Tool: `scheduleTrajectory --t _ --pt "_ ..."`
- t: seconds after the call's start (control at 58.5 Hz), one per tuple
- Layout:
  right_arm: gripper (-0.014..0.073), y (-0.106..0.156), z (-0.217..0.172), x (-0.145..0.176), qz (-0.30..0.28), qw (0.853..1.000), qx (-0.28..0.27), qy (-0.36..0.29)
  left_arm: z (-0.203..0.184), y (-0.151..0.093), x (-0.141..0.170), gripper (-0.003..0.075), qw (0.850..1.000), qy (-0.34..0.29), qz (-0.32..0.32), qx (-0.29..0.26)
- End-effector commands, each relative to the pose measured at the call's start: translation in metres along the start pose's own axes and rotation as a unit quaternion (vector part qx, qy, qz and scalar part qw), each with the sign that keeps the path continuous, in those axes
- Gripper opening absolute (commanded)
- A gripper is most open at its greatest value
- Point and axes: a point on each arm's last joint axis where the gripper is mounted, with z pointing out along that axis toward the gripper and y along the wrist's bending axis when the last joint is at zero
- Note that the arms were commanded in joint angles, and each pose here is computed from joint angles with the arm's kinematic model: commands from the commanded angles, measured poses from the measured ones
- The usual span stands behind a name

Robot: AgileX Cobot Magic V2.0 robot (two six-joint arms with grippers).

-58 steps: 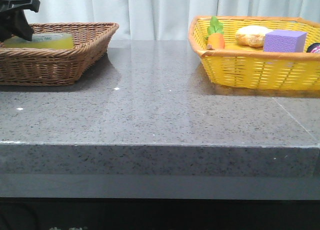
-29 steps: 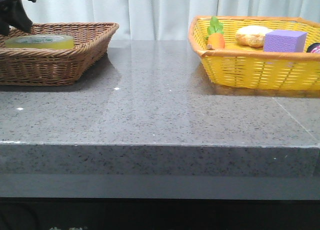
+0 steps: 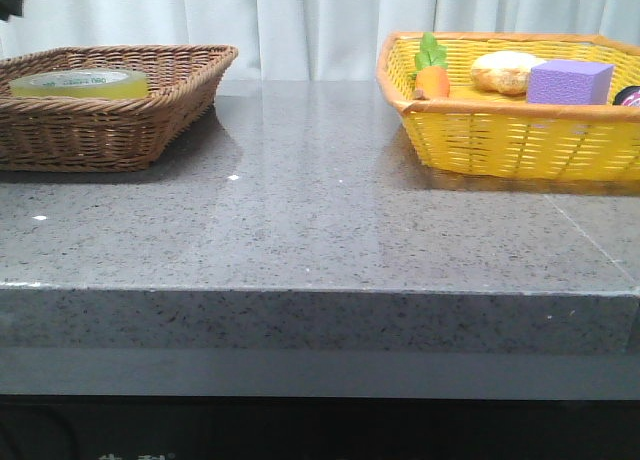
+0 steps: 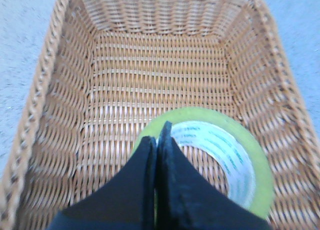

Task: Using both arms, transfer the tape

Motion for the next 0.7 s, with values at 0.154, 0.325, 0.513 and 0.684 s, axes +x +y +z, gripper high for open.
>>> scheduleTrajectory --t 0.154,0.325,0.513,0.684 --pt "-0.0089 0.000 -0.003 -0.014 0.002 0.999 0.007 -0.047 -0.076 -0.002 0.013 -0.0020 0.995 -0.095 -0.005 0.003" --pt "-0.0089 0.000 -0.003 -0.014 0.002 0.999 0.007 -0.047 -0.117 -0.002 0.050 -0.0020 0.993 -0.116 -0.004 0.005" --pt "-0.0089 0.000 -0.003 -0.014 0.002 0.999 0.007 -0.047 -0.161 -0.001 0.089 -0.0020 0.987 -0.160 -0.001 0.010" --pt "-0.0089 0.000 -0.003 -0.014 0.002 0.999 0.007 -0.047 -0.186 0.000 0.122 -0.0020 0.981 -0.192 -0.002 0.017"
